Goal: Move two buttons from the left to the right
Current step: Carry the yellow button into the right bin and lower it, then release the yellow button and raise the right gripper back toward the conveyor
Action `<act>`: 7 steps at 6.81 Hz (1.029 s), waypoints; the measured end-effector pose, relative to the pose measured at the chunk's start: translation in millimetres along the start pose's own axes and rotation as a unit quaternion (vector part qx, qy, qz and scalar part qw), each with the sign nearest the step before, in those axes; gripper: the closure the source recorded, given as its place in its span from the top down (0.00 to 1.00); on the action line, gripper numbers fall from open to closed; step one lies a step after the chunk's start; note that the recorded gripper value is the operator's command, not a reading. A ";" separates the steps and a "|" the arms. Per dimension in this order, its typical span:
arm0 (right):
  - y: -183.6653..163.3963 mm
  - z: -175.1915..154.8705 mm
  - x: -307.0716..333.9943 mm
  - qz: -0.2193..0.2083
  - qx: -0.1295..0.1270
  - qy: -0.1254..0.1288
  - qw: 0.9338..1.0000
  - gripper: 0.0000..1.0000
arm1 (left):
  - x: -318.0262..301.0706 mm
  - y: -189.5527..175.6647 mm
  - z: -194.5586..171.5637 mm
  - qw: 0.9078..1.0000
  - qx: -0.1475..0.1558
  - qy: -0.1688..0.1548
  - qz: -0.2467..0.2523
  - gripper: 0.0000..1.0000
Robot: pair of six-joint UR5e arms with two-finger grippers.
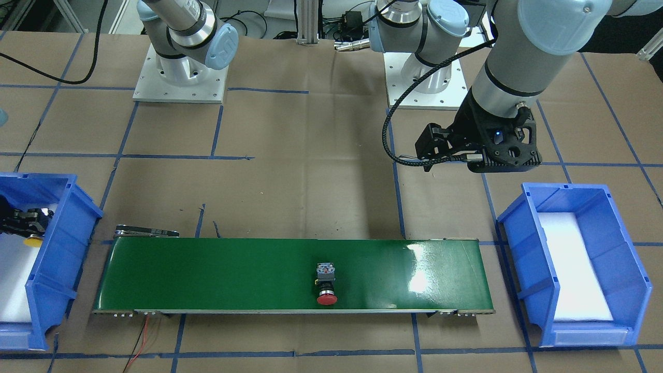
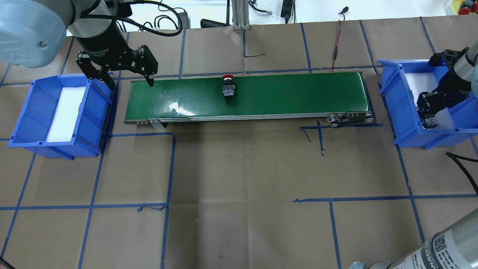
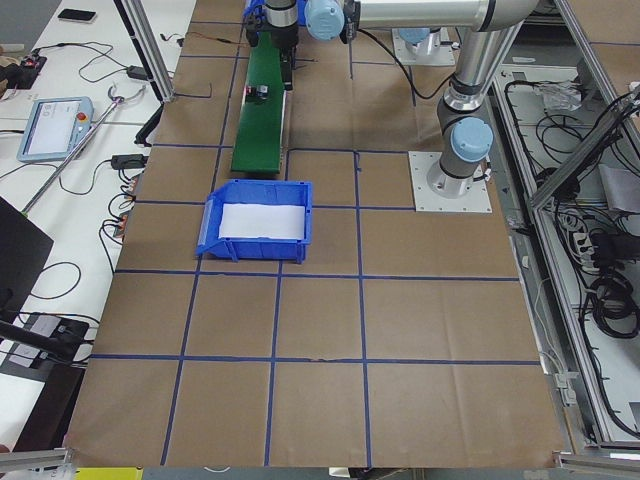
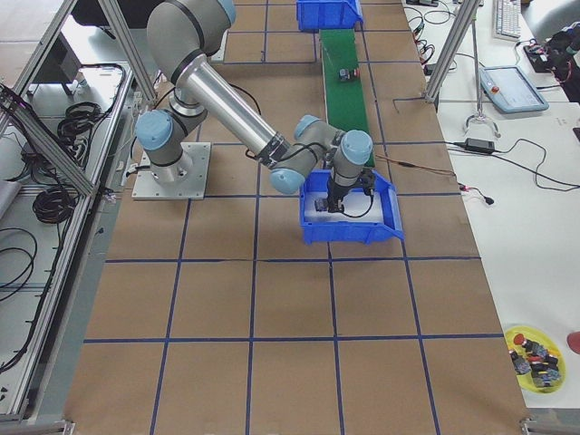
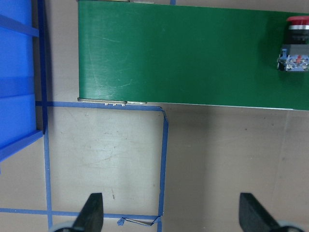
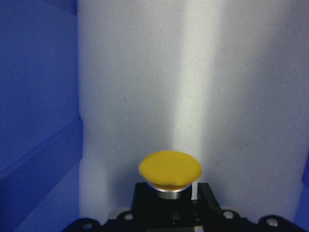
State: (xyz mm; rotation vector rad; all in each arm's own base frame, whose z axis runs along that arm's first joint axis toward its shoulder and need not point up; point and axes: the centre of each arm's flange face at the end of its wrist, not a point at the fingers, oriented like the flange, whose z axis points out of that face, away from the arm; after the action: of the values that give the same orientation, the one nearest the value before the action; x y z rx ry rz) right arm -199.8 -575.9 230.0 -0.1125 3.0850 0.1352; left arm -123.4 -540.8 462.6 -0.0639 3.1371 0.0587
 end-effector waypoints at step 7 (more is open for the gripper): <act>3.0 -32.1 3.0 0.016 -0.001 0.026 1.000 1.00 | -0.9 -0.5 -0.7 1.000 0.004 0.000 0.008 1.00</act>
State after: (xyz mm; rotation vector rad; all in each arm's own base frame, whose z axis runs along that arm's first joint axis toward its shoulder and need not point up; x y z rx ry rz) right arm -204.5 -576.0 262.0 -0.0691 3.1402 0.1391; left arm -122.5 -541.2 463.3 -0.0385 3.1382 0.0466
